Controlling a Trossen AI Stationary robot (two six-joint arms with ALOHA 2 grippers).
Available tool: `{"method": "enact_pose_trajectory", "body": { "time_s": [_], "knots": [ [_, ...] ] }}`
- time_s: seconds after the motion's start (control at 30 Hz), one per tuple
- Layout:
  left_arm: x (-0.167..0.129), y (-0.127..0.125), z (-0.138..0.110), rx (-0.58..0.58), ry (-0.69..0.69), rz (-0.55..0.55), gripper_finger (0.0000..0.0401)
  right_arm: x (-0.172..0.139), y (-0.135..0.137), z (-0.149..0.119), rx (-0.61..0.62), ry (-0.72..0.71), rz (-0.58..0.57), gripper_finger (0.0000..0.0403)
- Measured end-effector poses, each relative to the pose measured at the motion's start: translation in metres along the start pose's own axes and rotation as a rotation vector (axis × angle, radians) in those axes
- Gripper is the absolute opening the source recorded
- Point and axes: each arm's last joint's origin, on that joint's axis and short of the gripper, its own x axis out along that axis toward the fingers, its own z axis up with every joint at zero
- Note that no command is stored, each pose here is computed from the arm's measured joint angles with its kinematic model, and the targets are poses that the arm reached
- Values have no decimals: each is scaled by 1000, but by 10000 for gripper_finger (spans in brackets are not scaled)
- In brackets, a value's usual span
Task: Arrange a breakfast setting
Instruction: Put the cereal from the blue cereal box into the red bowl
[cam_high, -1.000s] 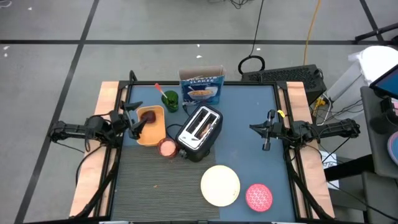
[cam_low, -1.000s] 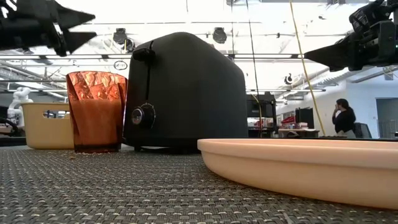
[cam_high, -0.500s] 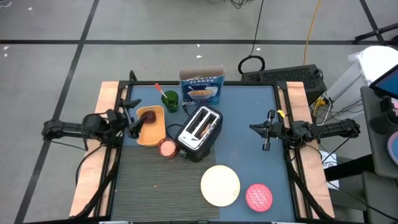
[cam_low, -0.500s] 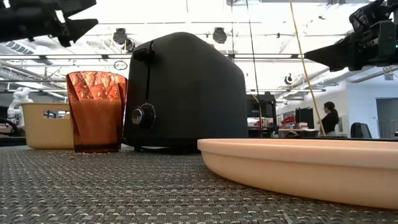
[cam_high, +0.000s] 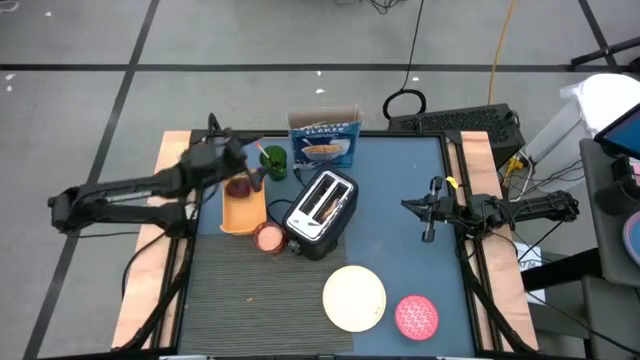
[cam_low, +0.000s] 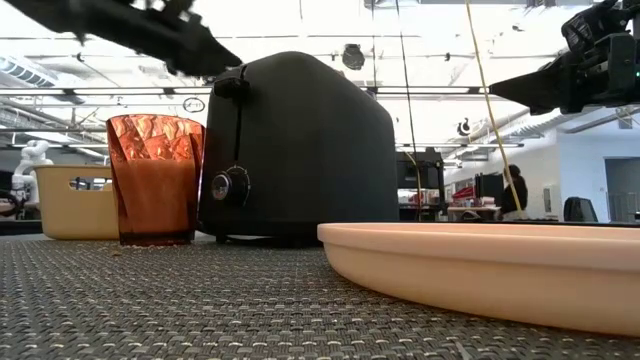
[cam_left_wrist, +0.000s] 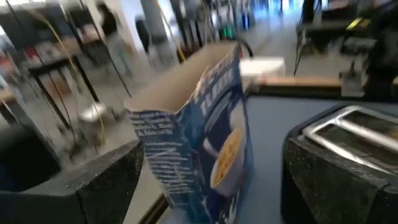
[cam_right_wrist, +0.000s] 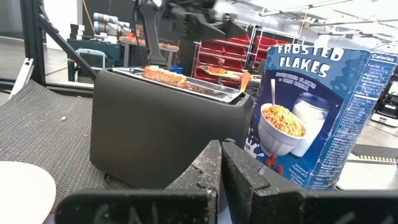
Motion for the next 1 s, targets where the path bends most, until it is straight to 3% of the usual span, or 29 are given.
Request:
{"method": "enact_pose_trajectory", "body": {
  "time_s": [0.2,0.33,0.47,1.0],
  "knots": [
    [43,32,-4,-36,112,-52,395,0,0,0,0,0,0,9],
    [56,46,-19,-72,163,-109,395,0,0,0,0,0,0,9],
    [63,58,-30,-88,205,-78,395,0,0,0,0,0,0,9],
    [105,61,-67,-90,193,-140,395,0,0,0,0,0,0,9]
  ]
}}
